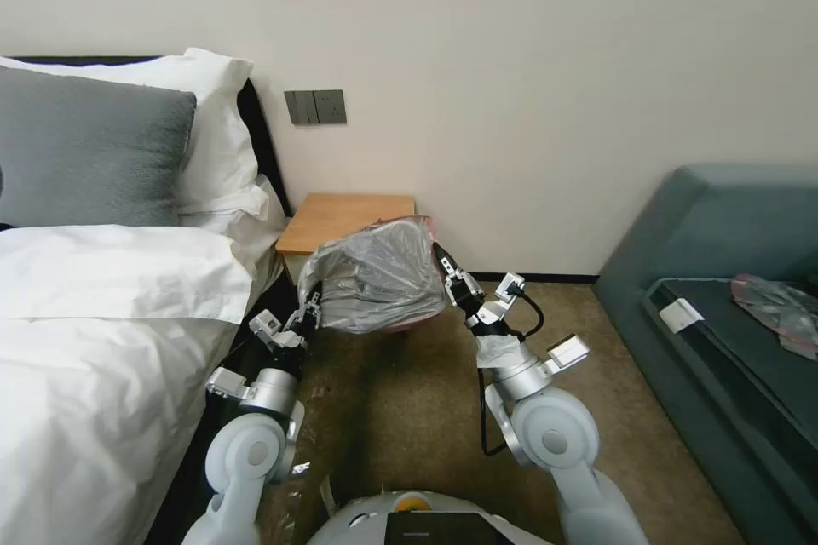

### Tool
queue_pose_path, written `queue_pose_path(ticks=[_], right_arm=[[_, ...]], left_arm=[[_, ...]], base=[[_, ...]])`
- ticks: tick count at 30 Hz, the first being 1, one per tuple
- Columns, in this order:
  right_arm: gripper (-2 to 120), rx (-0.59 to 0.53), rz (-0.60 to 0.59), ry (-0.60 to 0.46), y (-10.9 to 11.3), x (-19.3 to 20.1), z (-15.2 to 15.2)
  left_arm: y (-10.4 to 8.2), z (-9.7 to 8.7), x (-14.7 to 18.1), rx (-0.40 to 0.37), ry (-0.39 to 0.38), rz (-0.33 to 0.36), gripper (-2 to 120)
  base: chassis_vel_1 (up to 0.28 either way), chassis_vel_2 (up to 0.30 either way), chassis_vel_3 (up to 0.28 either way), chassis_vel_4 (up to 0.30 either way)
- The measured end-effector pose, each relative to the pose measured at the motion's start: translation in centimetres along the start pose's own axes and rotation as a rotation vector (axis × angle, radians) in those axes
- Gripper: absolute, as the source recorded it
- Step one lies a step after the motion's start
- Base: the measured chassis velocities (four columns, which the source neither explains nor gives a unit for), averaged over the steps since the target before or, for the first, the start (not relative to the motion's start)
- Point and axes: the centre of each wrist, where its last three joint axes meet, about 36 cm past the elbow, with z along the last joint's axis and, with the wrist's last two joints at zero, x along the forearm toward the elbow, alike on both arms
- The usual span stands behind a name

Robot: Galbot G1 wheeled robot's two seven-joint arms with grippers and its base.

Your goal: Pick up the garbage bag from the table and place it over the trash can.

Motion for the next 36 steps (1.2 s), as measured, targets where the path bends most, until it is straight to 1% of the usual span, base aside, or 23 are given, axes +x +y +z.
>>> queue_pose_path(ticks=[5,8,15,18,19,22,24,26,31,36], right_arm=[[0,0.022,0.032,0.002,-0.3,0.0,0.1],[0,0.065,0.080,0.010,-0.6,0.0,0.0],[0,0.138,0.139,0.026,-1.0,-0.1,-0.1],[0,0.201,0.165,0.037,-1.7,-0.2,0.1],[0,0.201,0.165,0.037,-1.7,-0.2,0.1],[0,0.279,0.196,0.041,-2.6,-0.3,0.4],[0,0.290,0.202,0.042,-2.8,-0.3,0.4],[0,0.348,0.225,0.044,-3.6,-0.4,0.7],[0,0.394,0.248,0.050,-4.4,-0.4,1.0],[0,0.453,0.285,0.061,-5.9,-0.4,1.5]], left_arm=[[-0.3,-0.1,0.0,0.006,-0.002,0.007,5],[-0.6,-0.2,0.2,0.014,-0.002,0.014,5],[-0.8,-0.3,0.3,0.024,-0.002,0.022,5],[-1.2,-0.3,0.4,0.039,0.001,0.028,5],[-1.2,-0.3,0.4,0.039,0.001,0.028,5],[-1.7,-0.3,0.6,0.055,0.007,0.038,5],[-1.7,-0.3,0.6,0.057,0.009,0.041,5],[-2.0,-0.4,0.7,0.061,0.013,0.048,5],[-2.2,-0.3,0.8,0.066,0.020,0.053,5],[-2.5,-0.3,0.9,0.076,0.022,0.058,5]], base=[[0.000,0.000,0.000,0.000],[0.000,0.000,0.000,0.000],[0.000,0.000,0.000,0.000],[0.000,0.000,0.000,0.000],[0.000,0.000,0.000,0.000],[0.000,0.000,0.000,0.000],[0.000,0.000,0.000,0.000],[0.000,0.000,0.000,0.000],[0.000,0.000,0.000,0.000],[0.000,0.000,0.000,0.000]])
